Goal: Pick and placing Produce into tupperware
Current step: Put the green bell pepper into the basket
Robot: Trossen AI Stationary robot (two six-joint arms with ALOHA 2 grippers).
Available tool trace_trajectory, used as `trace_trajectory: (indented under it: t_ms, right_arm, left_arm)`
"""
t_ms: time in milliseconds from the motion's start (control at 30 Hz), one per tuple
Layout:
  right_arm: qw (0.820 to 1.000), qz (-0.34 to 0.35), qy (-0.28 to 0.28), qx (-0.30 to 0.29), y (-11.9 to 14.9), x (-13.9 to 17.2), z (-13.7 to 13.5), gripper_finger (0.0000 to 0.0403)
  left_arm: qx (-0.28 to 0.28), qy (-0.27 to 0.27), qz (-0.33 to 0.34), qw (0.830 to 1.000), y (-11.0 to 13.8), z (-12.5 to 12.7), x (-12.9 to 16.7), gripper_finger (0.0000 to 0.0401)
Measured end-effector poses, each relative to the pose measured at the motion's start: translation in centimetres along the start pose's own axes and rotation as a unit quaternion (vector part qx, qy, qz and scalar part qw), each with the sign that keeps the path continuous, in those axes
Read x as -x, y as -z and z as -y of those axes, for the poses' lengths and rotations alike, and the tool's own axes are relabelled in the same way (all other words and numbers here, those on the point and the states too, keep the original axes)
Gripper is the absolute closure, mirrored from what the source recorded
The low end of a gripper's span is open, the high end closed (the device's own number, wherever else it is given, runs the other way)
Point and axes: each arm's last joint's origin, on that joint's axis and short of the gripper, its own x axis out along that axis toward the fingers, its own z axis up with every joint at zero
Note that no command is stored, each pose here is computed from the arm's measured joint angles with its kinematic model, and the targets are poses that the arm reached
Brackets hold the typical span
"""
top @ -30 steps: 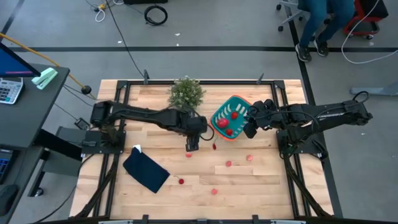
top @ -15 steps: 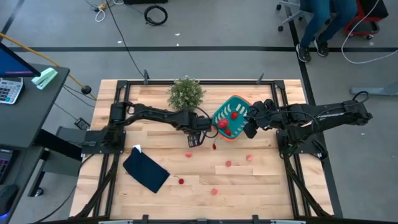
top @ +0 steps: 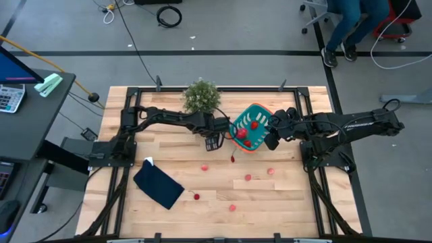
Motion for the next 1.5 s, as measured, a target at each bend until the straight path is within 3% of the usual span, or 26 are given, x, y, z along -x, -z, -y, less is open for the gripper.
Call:
trace_trajectory:
  t_ms: [167, 500, 900, 1167, 1500]
  right_arm:
    - [1.0, 0.0, 0.0, 0.0, 0.0, 0.0, 0.0, 0.0293]
    - [1.0, 0.0, 0.0, 0.0, 0.0, 0.0, 0.0, 0.0293]
    - [1.0, 0.0, 0.0, 0.0, 0.0, 0.0, 0.0, 0.0293]
    - [1.0, 0.0, 0.0, 0.0, 0.0, 0.0, 0.0, 0.0293]
    - [1.0, 0.0, 0.0, 0.0, 0.0, 0.0, 0.0, 0.0293]
  left_arm:
    - [-0.025, 0.0, 0.029, 0.999, -0.6, 0.1, 0.0, 0.0145]
    - [-0.009, 0.025, 0.033, 0.999, -0.7, -0.1, -0.5, 0.0144]
    - [-0.018, 0.039, 0.035, 0.998, -0.8, 1.2, -1.0, 0.0147]
    - [-0.007, 0.044, 0.041, 0.998, -0.9, 1.6, -0.8, 0.0175]
    - [-0.033, 0.07, 0.051, 0.996, -1.8, 3.6, 0.8, 0.0175]
